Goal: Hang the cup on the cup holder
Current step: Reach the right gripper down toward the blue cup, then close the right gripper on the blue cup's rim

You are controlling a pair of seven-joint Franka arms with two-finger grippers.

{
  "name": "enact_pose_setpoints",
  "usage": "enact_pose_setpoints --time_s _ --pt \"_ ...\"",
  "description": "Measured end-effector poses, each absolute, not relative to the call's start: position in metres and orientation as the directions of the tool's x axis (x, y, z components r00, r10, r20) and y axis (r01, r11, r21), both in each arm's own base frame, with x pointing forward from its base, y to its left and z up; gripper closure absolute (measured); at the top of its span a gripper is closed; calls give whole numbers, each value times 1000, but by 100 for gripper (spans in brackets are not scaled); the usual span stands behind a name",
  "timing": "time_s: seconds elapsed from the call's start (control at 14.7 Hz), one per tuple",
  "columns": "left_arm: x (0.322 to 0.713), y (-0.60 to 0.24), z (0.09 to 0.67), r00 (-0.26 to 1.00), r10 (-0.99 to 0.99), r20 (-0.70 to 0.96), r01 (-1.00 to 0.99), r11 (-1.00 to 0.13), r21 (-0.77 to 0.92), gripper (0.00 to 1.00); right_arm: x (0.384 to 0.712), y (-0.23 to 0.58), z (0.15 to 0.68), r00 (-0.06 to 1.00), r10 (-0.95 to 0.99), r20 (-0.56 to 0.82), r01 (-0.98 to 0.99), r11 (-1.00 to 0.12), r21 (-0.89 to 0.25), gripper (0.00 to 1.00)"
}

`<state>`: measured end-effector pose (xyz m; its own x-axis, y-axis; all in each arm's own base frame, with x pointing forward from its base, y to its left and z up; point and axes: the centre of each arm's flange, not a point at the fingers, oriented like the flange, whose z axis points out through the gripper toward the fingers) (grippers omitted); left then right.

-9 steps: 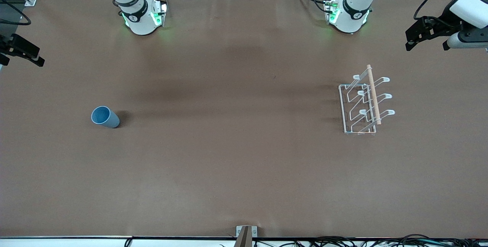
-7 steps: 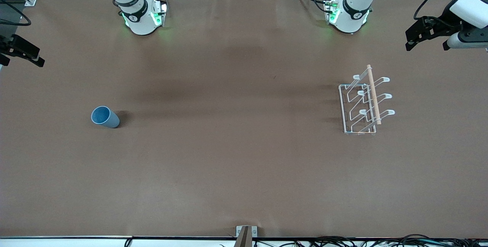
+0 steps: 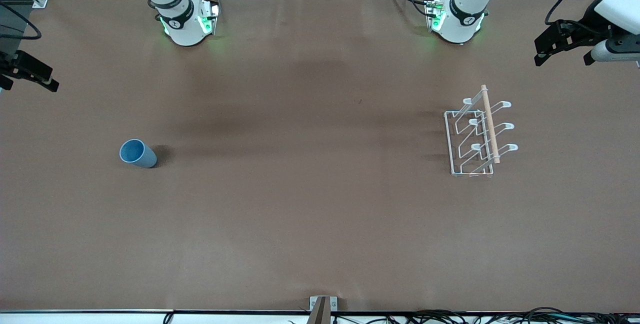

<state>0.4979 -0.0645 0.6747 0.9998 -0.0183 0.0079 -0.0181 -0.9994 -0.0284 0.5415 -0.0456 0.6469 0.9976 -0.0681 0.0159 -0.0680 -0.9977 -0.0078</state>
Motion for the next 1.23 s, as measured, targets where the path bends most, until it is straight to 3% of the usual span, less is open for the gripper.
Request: enact_pose_setpoints --time_s 0.41,0.82,1.23 --pt "498 -63 673 1000 -15 -3 -15 -999 -29 0 562 -96 533 1000 -23 13 -23 -1000 -3 1" --pt "496 -63 672 1000 -16 -20 -16 -999 -30 0 575 -101 397 998 -26 -63 -27 -1000 -3 2" --pt "498 -68 669 999 -26 -28 -26 -999 -30 0 586 -109 293 995 -36 -91 -35 -999 6 6"
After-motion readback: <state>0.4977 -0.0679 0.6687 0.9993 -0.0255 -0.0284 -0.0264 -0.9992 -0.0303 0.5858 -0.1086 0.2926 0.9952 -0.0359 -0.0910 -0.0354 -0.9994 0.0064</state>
